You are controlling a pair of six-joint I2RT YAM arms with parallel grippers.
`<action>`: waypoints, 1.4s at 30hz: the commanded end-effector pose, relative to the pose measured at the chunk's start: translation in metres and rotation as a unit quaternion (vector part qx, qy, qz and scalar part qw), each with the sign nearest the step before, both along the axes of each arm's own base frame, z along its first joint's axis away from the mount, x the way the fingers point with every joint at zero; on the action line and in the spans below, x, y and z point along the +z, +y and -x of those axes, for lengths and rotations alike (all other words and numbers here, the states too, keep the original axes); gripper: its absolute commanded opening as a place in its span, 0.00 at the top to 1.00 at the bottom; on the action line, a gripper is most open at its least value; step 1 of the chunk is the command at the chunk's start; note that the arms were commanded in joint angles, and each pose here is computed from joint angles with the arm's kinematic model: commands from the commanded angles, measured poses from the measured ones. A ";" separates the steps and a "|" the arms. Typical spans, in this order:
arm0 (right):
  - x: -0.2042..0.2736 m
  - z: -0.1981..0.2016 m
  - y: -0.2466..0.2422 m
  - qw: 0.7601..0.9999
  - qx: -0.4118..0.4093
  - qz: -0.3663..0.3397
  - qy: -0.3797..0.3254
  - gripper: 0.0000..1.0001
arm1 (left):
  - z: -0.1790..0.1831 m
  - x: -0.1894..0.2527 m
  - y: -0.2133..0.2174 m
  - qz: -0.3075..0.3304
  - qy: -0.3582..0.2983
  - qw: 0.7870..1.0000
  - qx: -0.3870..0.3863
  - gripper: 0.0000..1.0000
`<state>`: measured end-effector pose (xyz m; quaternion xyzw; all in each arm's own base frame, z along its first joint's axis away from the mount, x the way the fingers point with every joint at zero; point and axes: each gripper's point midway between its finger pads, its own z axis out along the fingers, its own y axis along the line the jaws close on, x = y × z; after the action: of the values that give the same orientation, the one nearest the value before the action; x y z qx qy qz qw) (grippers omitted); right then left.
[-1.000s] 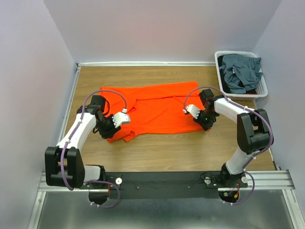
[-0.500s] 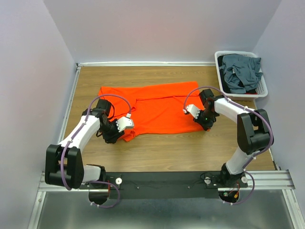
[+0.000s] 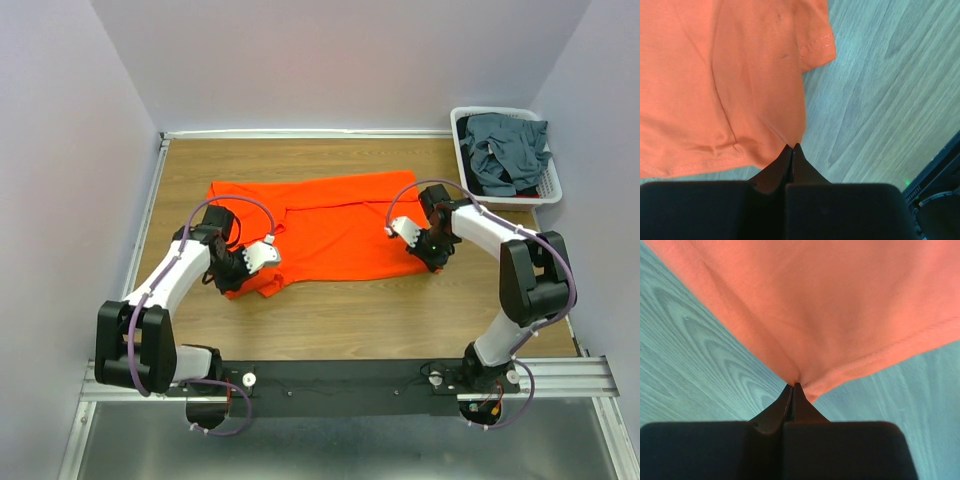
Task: Fold and stack the t-shirts
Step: Fold the tshirt
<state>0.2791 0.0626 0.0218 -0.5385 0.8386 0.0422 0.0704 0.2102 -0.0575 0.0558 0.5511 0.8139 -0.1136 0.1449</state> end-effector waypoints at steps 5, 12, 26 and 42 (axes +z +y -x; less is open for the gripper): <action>0.043 -0.029 -0.002 0.998 -0.015 -0.010 -0.058 0.99 | -0.033 0.046 0.002 0.016 -0.042 0.999 0.002 1.00; 0.056 -0.058 -0.008 0.997 -0.023 -0.011 -0.078 0.99 | -0.068 0.062 0.021 0.011 -0.071 0.997 0.027 1.00; 0.056 -0.126 -0.002 0.995 -0.018 -0.004 -0.098 0.99 | -0.132 0.060 0.032 0.002 -0.090 0.995 0.045 1.00; 0.046 -0.150 0.002 0.995 -0.016 -0.003 -0.097 0.99 | -0.186 0.047 0.035 -0.009 -0.077 0.996 0.037 1.00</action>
<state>0.4235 0.0701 0.0663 -0.5253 0.8358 -0.0005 0.1597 0.3915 -0.0276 0.1031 0.5255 0.8211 -0.0621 0.2141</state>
